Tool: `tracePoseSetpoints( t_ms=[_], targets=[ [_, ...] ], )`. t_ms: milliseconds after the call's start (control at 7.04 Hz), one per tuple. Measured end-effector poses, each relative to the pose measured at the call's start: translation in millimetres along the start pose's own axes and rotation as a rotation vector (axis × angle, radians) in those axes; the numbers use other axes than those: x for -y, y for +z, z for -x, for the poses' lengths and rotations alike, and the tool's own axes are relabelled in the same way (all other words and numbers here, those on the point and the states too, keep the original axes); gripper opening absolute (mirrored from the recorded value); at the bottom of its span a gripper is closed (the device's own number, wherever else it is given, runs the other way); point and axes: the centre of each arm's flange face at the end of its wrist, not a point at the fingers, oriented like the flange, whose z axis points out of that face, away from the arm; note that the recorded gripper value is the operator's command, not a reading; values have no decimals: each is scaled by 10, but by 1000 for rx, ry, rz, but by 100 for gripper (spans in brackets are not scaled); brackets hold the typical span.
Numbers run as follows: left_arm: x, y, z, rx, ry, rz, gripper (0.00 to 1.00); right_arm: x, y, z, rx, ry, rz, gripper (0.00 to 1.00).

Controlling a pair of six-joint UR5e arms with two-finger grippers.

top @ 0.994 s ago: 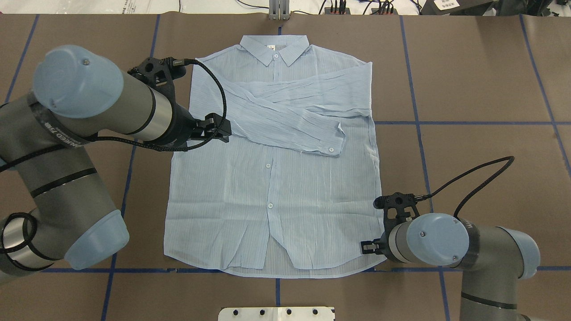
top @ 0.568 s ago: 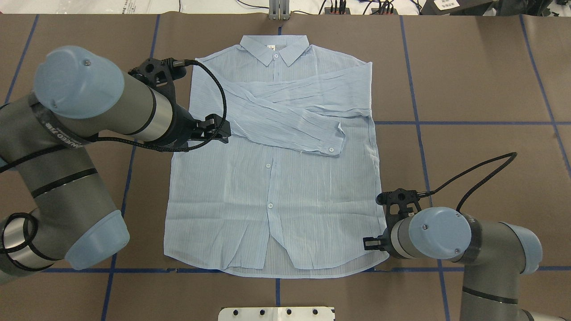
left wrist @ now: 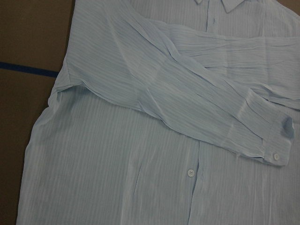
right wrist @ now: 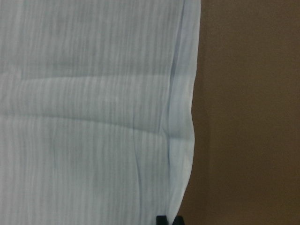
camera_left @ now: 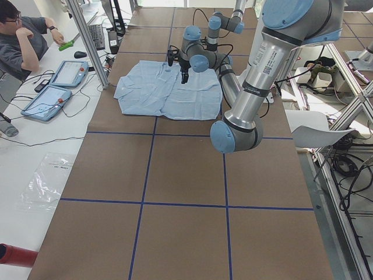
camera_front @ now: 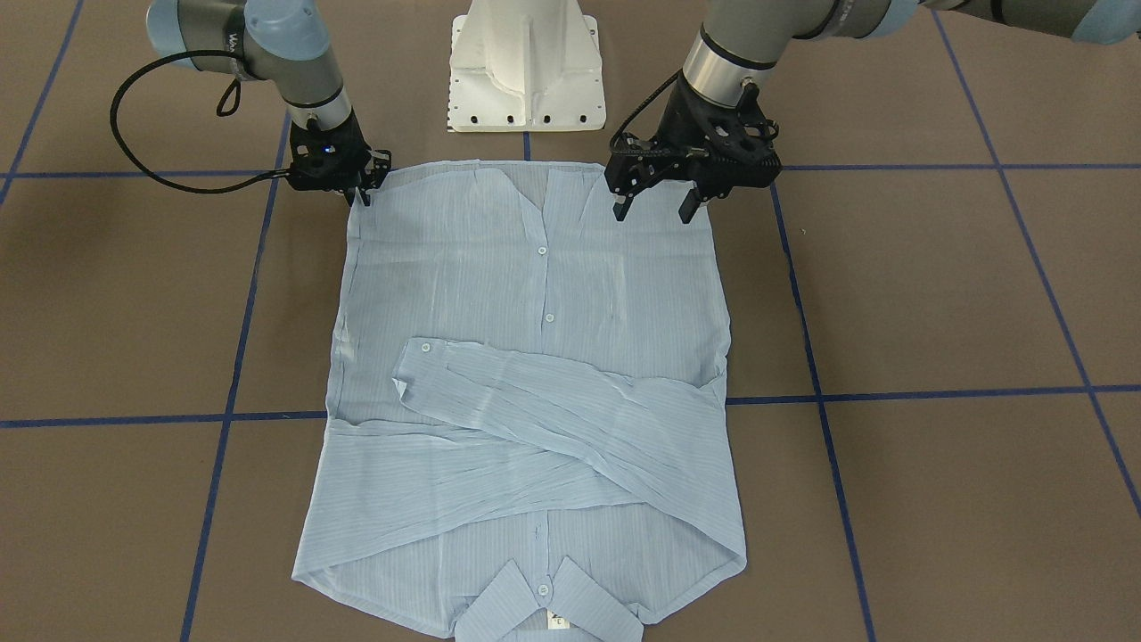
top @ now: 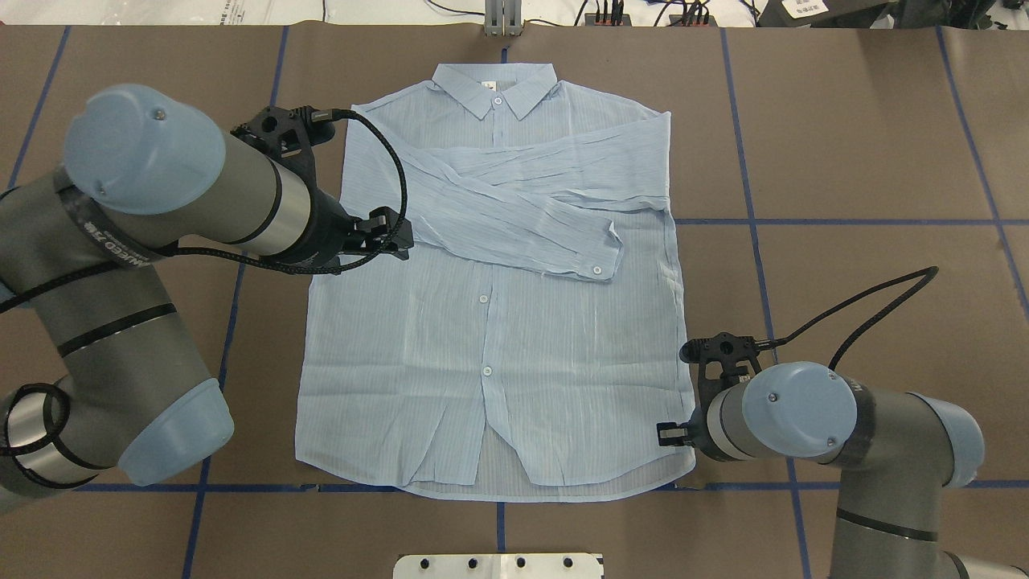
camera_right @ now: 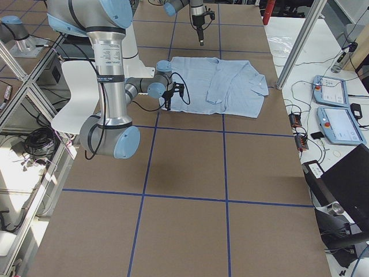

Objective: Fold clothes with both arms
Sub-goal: 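Move the left gripper to the hem corner nearest it while the right gripper waits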

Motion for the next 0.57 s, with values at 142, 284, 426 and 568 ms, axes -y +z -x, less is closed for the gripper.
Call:
tracePoseSetpoints(
  t_ms=[142,284,426,568],
  targets=[
    [-2,35,51,12,-2,-11,87,12,-72,21,13,1,-6,0],
    [-47,95,158,31,-6,-23,87,28,-153,40,27,4,-16,0],
    [-178,178,318,54,-17,-25,87,42,-210,53,36,7,-26,0],
    [-381,278,510,74,-32,-21,87,60,-245,53,41,11,-32,0]
  ],
)
